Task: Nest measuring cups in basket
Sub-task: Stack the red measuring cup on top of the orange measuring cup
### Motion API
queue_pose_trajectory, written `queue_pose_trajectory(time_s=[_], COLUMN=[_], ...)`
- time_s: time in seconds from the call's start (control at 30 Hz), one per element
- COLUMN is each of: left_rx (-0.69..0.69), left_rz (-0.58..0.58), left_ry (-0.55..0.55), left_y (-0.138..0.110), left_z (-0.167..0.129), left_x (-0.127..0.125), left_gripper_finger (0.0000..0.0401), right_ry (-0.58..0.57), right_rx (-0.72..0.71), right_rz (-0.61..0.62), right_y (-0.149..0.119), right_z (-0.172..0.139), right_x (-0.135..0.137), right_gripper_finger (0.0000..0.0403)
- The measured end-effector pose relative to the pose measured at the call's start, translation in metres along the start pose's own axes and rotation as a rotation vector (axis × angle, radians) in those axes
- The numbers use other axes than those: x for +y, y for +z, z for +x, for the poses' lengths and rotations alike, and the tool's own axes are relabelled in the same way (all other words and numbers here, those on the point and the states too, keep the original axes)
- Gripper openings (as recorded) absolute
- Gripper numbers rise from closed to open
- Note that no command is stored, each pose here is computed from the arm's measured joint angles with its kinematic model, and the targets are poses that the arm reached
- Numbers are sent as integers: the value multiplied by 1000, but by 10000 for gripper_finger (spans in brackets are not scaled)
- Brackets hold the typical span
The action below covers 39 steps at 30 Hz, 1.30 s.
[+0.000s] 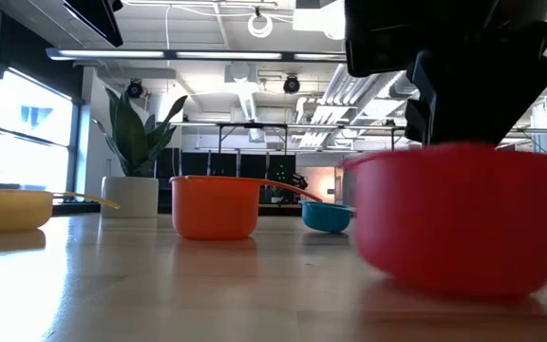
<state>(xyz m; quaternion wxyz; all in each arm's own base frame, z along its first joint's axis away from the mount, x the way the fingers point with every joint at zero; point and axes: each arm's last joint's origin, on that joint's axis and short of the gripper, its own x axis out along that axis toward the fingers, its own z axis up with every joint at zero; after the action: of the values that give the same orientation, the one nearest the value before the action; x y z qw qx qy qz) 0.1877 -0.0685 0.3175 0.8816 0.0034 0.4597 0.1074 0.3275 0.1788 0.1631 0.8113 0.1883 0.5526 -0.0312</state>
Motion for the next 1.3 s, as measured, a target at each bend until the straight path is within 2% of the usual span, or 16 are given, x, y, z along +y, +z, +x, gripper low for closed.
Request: queue_pose_trajectory(time_s=[0.07, 0.4, 0.53, 0.67, 0.77, 1.0, 1.17, 1.3], left_rx=[0, 1, 2, 2, 2, 2, 2, 2], left_rz=[5, 7, 7, 6, -5, -48, -90, -121], left_ry=[0, -2, -4, -4, -4, -3, -3, -3], left_y=[0, 0, 0, 0, 0, 0, 0, 0], left_z=[0, 0, 0, 0, 0, 0, 0, 0], left_x=[0, 0, 0, 0, 0, 0, 0, 0], left_gripper_finger=[129, 129, 129, 129, 129, 129, 129, 129], right_ry=[10, 85, 101, 44, -2, -19, -38, -40], right_rx=[1, -9, -51, -82, -107, -205, -268, -374], right_rz=[3, 69, 12, -41, -60, -93, -118, -157], right_y=[1, 23, 45, 71, 91, 132, 151, 163], right_z=[0, -3, -17, -38, -54, -80, -85, -82], right_x=[0, -9, -7, -12, -21, -48, -71, -83], right_gripper_finger=[7, 5, 3, 2, 2, 1, 1, 1])
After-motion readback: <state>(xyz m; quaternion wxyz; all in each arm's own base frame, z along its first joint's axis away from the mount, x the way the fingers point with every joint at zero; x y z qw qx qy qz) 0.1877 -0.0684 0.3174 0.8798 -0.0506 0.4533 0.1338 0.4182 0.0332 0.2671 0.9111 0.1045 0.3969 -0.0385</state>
